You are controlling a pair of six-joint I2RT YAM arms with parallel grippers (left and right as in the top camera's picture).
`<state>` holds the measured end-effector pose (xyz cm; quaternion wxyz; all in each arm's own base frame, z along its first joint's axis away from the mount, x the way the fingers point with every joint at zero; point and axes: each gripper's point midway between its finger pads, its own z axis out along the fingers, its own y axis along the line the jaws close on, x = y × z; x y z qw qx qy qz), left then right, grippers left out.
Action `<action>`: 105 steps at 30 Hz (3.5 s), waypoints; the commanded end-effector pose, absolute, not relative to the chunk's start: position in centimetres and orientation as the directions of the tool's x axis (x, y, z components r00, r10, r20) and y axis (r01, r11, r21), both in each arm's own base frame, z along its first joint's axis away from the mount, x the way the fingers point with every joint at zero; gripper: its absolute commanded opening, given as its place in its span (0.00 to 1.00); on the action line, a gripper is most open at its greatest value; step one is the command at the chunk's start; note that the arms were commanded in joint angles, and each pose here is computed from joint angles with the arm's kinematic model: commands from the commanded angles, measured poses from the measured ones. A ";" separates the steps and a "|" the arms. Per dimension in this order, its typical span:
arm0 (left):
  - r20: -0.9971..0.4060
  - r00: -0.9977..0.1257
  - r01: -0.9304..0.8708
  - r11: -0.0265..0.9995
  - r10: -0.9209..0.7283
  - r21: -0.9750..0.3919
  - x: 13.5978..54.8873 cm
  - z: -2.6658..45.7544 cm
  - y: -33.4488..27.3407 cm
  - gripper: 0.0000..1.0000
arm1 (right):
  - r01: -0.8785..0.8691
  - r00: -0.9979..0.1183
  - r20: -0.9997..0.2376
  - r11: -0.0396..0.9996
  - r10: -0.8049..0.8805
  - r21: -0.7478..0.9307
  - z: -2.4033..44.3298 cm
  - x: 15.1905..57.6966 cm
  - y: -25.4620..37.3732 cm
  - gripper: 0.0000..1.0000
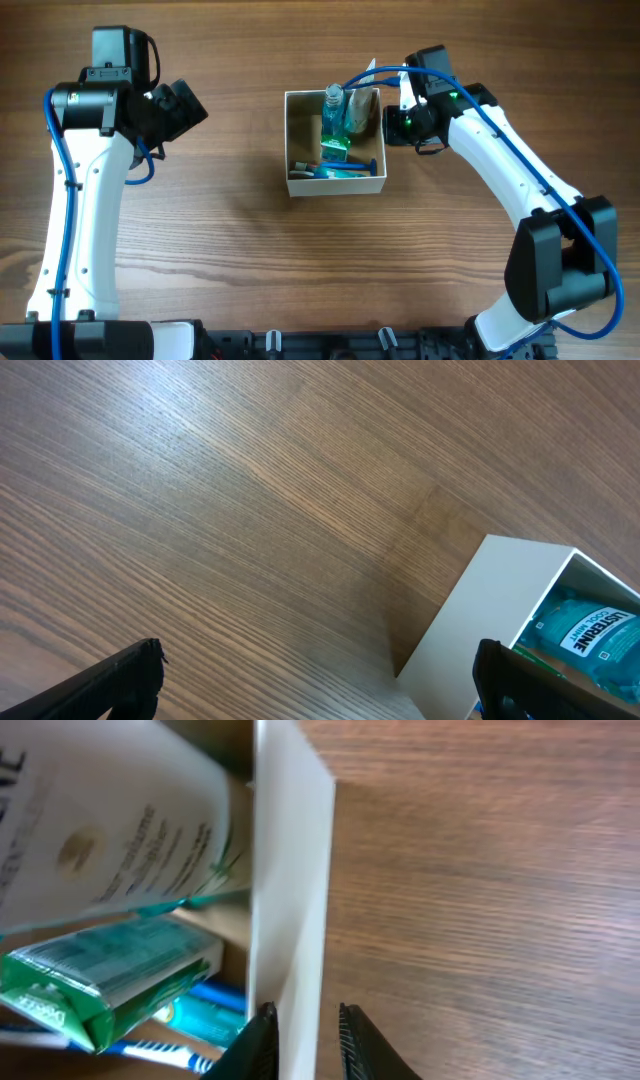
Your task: Pack container
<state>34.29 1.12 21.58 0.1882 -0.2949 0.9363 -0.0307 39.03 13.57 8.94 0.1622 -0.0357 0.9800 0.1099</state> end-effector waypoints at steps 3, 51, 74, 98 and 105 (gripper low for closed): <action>-0.353 -0.775 -0.499 0.851 -0.524 -0.167 34.4 22.1 1.0 1.00 | -0.012 -0.886 -0.462 0.995 0.035 0.099 12.2 41.2 10.5 0.23; -0.733 -0.652 -0.010 0.969 -0.194 -0.247 20.5 24.2 -4.2 1.00 | 0.205 -0.542 -0.768 0.940 0.342 0.273 20.5 20.7 0.1 1.00; -0.768 -0.607 0.005 0.966 -0.203 -0.259 19.0 25.1 -3.9 1.00 | 0.564 -0.141 -0.193 0.239 0.971 0.790 19.4 19.7 0.3 1.00; -0.768 -0.607 0.005 0.966 -0.203 -0.259 19.0 25.1 -3.9 1.00 | 0.660 -0.213 -0.569 0.546 0.795 0.516 17.6 16.7 -4.4 1.00; -0.768 -0.607 0.005 0.966 -0.203 -0.259 19.0 25.1 -3.9 1.00 | 0.354 -0.394 -0.792 0.872 0.466 0.338 21.0 19.6 -2.3 1.00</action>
